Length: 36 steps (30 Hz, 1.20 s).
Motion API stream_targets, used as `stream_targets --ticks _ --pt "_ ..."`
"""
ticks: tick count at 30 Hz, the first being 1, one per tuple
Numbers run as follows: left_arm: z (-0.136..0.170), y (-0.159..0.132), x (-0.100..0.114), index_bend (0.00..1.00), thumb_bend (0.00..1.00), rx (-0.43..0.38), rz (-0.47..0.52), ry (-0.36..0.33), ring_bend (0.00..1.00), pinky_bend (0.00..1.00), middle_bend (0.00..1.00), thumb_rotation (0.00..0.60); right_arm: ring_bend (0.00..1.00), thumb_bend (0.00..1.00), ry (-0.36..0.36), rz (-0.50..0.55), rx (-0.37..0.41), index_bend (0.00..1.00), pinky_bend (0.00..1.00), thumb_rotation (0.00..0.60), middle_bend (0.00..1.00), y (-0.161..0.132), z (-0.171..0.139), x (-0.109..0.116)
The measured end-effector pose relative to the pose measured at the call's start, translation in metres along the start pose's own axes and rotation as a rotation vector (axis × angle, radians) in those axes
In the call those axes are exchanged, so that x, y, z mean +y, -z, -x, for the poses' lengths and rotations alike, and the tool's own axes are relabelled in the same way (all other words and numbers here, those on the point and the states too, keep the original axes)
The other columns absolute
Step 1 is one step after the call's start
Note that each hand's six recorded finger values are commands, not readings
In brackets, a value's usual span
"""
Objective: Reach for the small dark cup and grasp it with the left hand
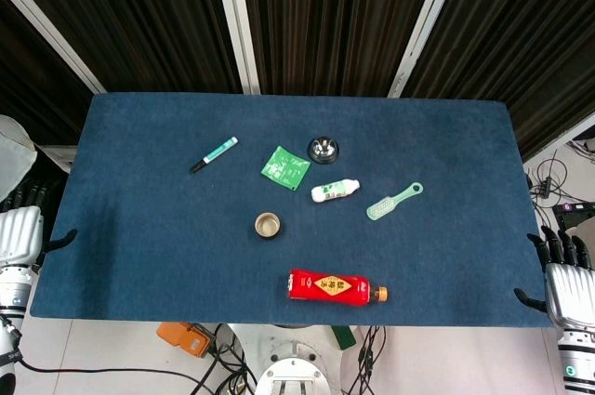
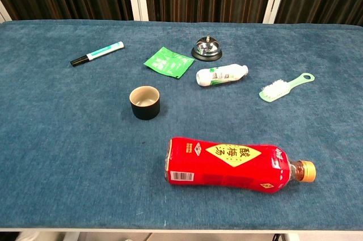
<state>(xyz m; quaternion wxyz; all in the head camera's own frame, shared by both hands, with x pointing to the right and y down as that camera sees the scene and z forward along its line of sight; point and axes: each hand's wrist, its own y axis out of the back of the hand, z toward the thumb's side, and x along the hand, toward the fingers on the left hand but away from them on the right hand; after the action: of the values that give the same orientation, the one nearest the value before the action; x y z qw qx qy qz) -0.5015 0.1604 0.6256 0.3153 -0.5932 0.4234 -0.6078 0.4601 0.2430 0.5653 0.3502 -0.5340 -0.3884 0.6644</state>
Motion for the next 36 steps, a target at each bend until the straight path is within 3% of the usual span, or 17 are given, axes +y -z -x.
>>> stream_targets --ticks 10,17,22,27,36 --pt "-0.001 -0.009 -0.004 0.15 0.15 -0.034 0.014 0.010 0.06 0.12 0.13 0.600 0.11 0.20 0.001 0.000 -0.006 0.23 0.11 0.600 0.14 0.003 -0.001 0.001" --pt "0.005 -0.029 -0.012 0.15 0.15 -0.105 0.143 0.062 0.06 0.11 0.13 0.600 0.11 0.20 -0.002 0.008 -0.004 0.23 0.11 0.600 0.14 0.002 -0.002 0.000" --pt "0.014 -0.070 -0.026 0.15 0.13 -0.237 0.264 0.140 0.06 0.11 0.13 0.600 0.11 0.20 -0.006 0.019 -0.008 0.23 0.11 0.600 0.14 0.004 -0.001 0.000" --pt "0.018 -0.134 -0.042 0.15 0.12 -0.401 0.385 0.238 0.05 0.11 0.13 0.600 0.11 0.20 -0.011 0.021 -0.007 0.23 0.11 0.600 0.14 0.004 -0.002 0.000" --pt "0.016 -0.204 -0.072 0.15 0.12 -0.515 0.540 0.305 0.04 0.10 0.15 0.600 0.11 0.20 -0.019 0.021 -0.002 0.23 0.11 0.600 0.14 0.004 -0.002 0.000"
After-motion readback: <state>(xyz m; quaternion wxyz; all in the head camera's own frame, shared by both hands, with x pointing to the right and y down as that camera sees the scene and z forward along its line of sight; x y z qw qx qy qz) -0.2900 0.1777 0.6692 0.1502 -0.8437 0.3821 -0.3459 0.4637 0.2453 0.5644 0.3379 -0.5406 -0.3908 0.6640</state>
